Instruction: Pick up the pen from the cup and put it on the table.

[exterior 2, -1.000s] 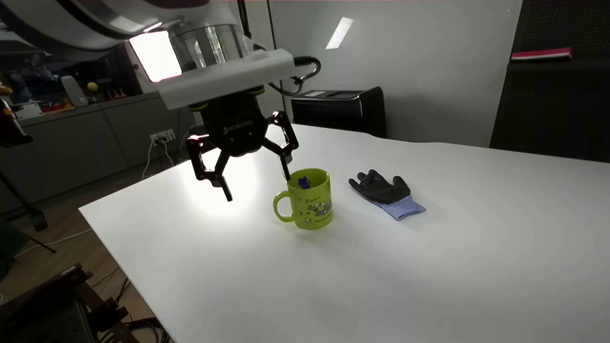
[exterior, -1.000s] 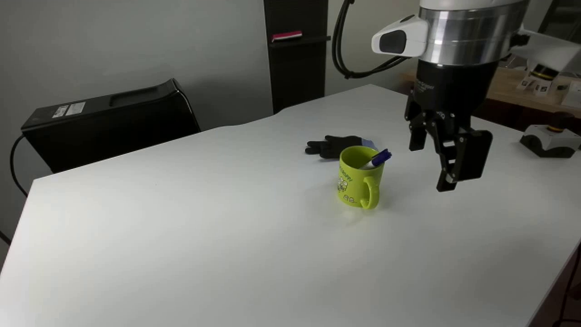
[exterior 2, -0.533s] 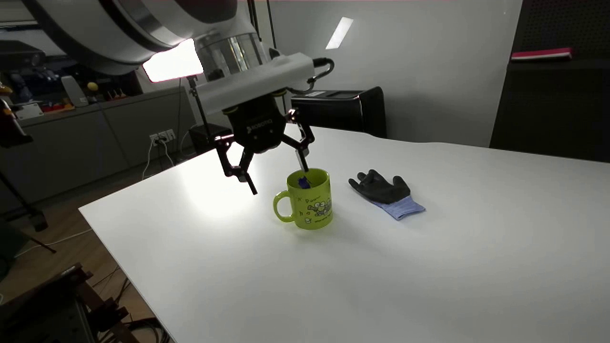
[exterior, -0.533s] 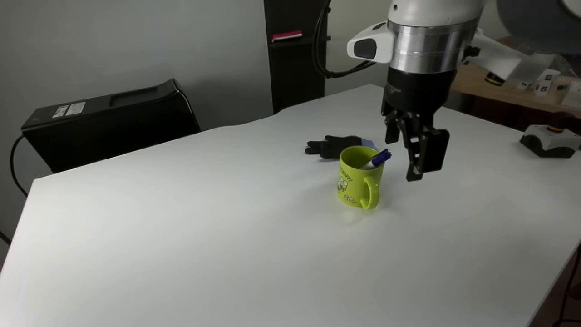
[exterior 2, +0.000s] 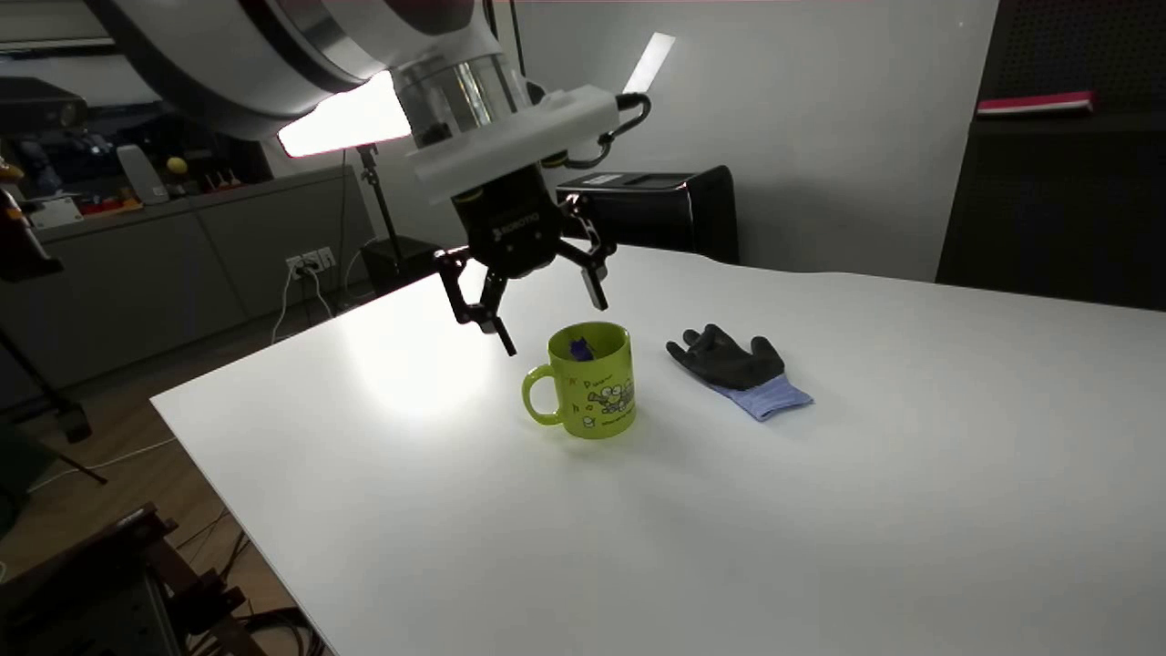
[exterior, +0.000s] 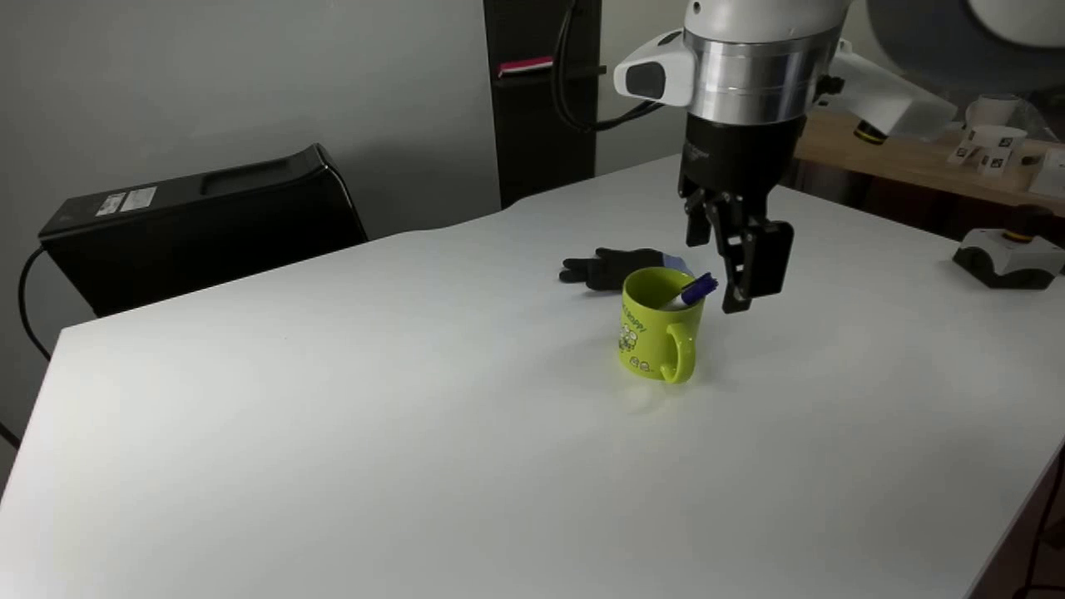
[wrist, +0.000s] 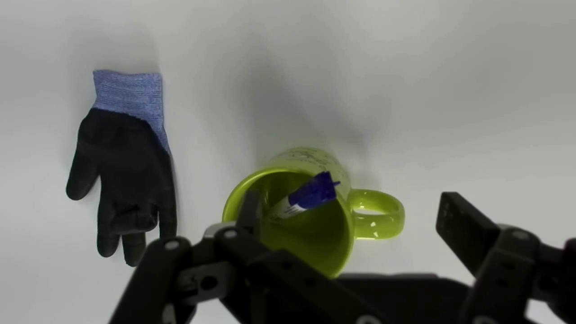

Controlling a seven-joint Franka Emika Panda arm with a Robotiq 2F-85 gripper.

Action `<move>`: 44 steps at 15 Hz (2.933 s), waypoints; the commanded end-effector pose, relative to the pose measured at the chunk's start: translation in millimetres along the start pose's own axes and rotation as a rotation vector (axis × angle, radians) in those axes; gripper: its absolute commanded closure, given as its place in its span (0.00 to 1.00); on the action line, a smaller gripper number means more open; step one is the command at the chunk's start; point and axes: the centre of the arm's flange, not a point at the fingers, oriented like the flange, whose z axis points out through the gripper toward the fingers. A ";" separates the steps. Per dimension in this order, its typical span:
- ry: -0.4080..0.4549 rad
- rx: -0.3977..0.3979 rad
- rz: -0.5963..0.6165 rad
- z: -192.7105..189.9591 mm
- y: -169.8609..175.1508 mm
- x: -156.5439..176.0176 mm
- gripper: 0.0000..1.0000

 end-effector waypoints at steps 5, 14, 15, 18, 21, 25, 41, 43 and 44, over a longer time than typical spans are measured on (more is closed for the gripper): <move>-0.063 -0.015 0.033 18.7 29.2 -8.3 0.00; -0.052 -0.004 0.036 24.0 25.8 3.7 0.00; -0.050 -0.006 0.036 24.4 25.0 4.3 0.00; -0.050 -0.007 0.038 23.7 24.4 6.0 0.00; -0.051 -0.011 0.036 23.4 24.3 6.9 0.33; -0.052 -0.012 0.035 22.7 23.7 6.9 0.61; -0.089 -0.005 0.042 -29.5 44.0 22.7 0.95; -0.090 -0.002 0.047 -47.6 51.5 27.5 0.95; -0.093 0.004 0.048 -56.5 55.0 29.9 0.95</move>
